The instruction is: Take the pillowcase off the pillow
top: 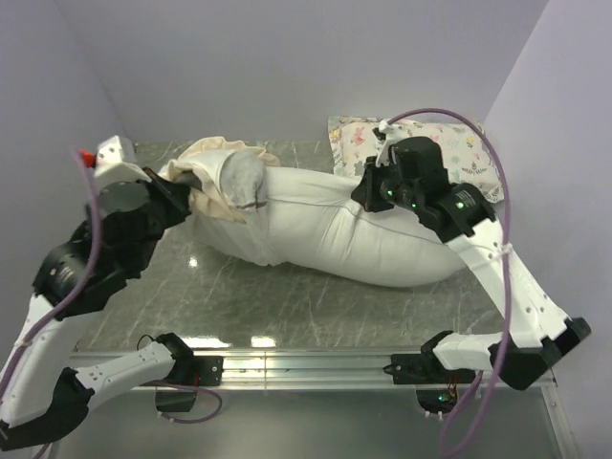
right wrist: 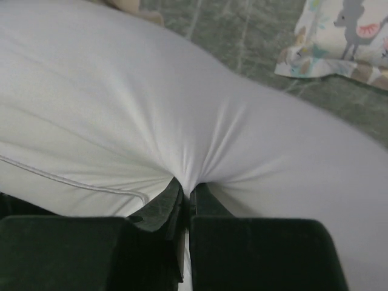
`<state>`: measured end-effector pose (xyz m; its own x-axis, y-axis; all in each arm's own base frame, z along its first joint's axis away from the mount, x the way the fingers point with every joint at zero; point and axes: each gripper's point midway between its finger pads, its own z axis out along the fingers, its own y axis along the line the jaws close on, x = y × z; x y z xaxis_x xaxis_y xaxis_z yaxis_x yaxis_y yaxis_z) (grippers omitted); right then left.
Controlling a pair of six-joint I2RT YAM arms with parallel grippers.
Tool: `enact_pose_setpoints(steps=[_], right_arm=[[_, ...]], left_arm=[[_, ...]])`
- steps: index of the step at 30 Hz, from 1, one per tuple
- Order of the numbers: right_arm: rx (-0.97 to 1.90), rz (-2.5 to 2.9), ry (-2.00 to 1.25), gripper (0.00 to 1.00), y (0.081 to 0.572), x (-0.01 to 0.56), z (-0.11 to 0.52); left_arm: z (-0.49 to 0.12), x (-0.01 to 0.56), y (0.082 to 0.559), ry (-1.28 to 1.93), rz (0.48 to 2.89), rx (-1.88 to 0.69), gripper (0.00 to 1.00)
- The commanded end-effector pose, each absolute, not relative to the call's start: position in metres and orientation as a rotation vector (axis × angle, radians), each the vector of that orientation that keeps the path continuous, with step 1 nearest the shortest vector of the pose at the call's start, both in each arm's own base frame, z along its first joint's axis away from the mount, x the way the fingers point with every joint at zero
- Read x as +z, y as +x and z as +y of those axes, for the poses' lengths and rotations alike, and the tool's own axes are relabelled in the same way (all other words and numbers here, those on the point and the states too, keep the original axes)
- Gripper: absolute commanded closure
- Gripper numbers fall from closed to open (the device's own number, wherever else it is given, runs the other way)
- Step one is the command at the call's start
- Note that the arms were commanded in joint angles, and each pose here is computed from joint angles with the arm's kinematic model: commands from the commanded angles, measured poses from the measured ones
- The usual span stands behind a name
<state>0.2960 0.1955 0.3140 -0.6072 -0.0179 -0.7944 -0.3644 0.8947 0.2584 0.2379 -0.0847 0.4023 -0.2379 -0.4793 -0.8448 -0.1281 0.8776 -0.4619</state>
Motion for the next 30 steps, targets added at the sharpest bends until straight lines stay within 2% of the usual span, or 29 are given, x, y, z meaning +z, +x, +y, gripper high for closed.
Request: enact_pose_setpoints(steps=[1, 4, 6, 11, 12, 13, 14, 16, 19, 23, 26, 30], right_arm=[[0.473, 1.972, -0.226, 1.00, 0.296, 0.385, 0.175], [0.470, 2.055, -0.240, 1.00, 0.320, 0.347, 0.194], [0.451, 2.127, -0.237, 1.00, 0.341, 0.308, 0.205], [0.404, 2.367, -0.283, 0.79, 0.384, 0.185, 0.238], [0.372, 2.379, -0.274, 0.73, 0.390, 0.176, 0.238], [0.349, 2.373, -0.256, 0.60, 0.397, 0.173, 0.241], [0.316, 2.363, -0.237, 0.54, 0.401, 0.173, 0.239], [0.299, 2.292, -0.209, 0.40, 0.407, 0.191, 0.240], [0.305, 2.116, -0.162, 0.30, 0.409, 0.257, 0.234], [0.351, 1.819, -0.071, 0.23, 0.383, 0.367, 0.211], [0.420, 1.676, -0.039, 0.19, 0.355, 0.410, 0.198], [0.476, 1.726, -0.094, 0.17, 0.330, 0.381, 0.207]], left_arm=[[-0.066, 0.439, 0.244, -0.467, 1.706, -0.261, 0.99], [-0.100, 0.416, 0.275, -0.391, 1.802, -0.227, 0.99], [-0.119, 0.384, 0.299, -0.353, 1.876, -0.174, 0.93], [-0.170, 0.285, 0.342, -0.239, 2.104, -0.179, 0.78], [-0.172, 0.269, 0.347, -0.236, 2.135, -0.167, 0.75], [-0.173, 0.259, 0.352, -0.238, 2.154, -0.163, 0.74], [-0.175, 0.244, 0.359, -0.241, 2.186, -0.145, 0.73], [-0.175, 0.229, 0.370, -0.253, 2.210, -0.173, 0.75], [-0.174, 0.206, 0.385, -0.276, 2.252, -0.191, 0.77], [-0.174, 0.165, 0.400, -0.275, 2.339, -0.156, 0.76], [-0.177, 0.138, 0.406, -0.260, 2.398, -0.139, 0.81], [-0.179, 0.126, 0.405, -0.260, 2.417, -0.147, 0.80]])
